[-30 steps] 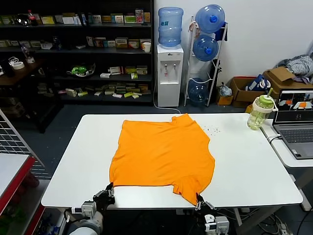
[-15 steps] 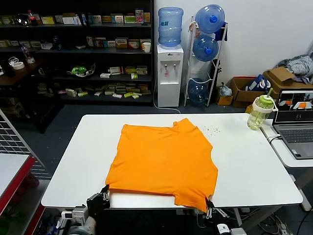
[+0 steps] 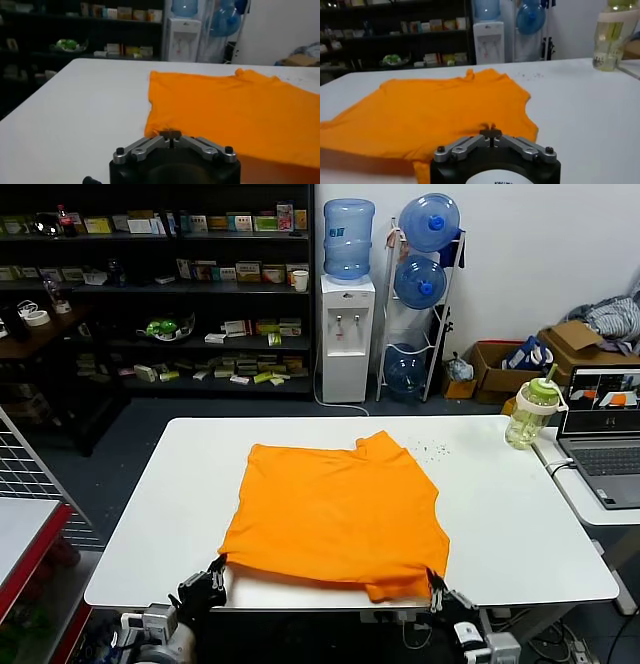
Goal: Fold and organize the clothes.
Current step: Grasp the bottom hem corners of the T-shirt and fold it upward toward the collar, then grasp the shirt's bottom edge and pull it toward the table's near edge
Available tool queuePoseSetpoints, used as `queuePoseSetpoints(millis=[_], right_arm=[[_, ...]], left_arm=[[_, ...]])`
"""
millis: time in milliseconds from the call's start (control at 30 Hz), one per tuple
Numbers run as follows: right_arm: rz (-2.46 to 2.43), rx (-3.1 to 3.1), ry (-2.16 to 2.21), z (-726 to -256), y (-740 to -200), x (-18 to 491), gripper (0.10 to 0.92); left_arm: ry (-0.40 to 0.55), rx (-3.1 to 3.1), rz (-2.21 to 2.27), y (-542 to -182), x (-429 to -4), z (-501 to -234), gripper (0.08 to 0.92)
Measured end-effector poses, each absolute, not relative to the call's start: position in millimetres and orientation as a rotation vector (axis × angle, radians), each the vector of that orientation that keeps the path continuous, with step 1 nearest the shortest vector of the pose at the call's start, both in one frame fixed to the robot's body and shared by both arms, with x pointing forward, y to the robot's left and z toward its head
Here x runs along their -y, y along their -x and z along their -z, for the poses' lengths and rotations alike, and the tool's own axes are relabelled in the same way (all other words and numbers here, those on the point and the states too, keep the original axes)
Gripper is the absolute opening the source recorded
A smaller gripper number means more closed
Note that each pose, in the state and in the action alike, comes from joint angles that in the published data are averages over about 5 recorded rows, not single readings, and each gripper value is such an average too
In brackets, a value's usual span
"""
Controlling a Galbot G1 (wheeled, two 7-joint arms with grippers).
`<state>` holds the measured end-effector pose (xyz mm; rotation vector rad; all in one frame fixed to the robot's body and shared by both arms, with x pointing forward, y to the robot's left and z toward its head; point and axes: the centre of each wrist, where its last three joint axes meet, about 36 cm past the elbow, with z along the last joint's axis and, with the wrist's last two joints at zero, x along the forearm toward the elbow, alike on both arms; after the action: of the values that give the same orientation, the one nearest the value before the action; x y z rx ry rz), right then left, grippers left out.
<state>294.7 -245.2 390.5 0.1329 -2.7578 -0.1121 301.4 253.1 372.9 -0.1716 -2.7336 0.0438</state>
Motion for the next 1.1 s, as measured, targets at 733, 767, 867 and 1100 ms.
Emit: queuePoseSetpoints(millis=[733, 767, 867, 1100], right_arm=[[0.072, 2.738, -0.191, -388.4, -419.9, 242.7, 0.149], [0.07, 2.734, -0.196, -387.2, -422.2, 242.4, 0.166], [0.063, 2.726, -0.208, -384.5, -427.8, 243.0, 0.25], [0.022, 2.746, -0.232, -383.0, -432.2, 253.1, 0.449]], left_arm=[[0.186, 2.773, 0.103, -402.2, -256.2, -356.1, 0.091], [0.181, 2.773, 0.11, -405.6, -256.2, -355.6, 0.093], [0.162, 2.77, 0.132, -413.9, -257.2, -354.3, 0.139], [0.129, 2.763, 0.184, -418.9, -261.4, -354.8, 0.337]])
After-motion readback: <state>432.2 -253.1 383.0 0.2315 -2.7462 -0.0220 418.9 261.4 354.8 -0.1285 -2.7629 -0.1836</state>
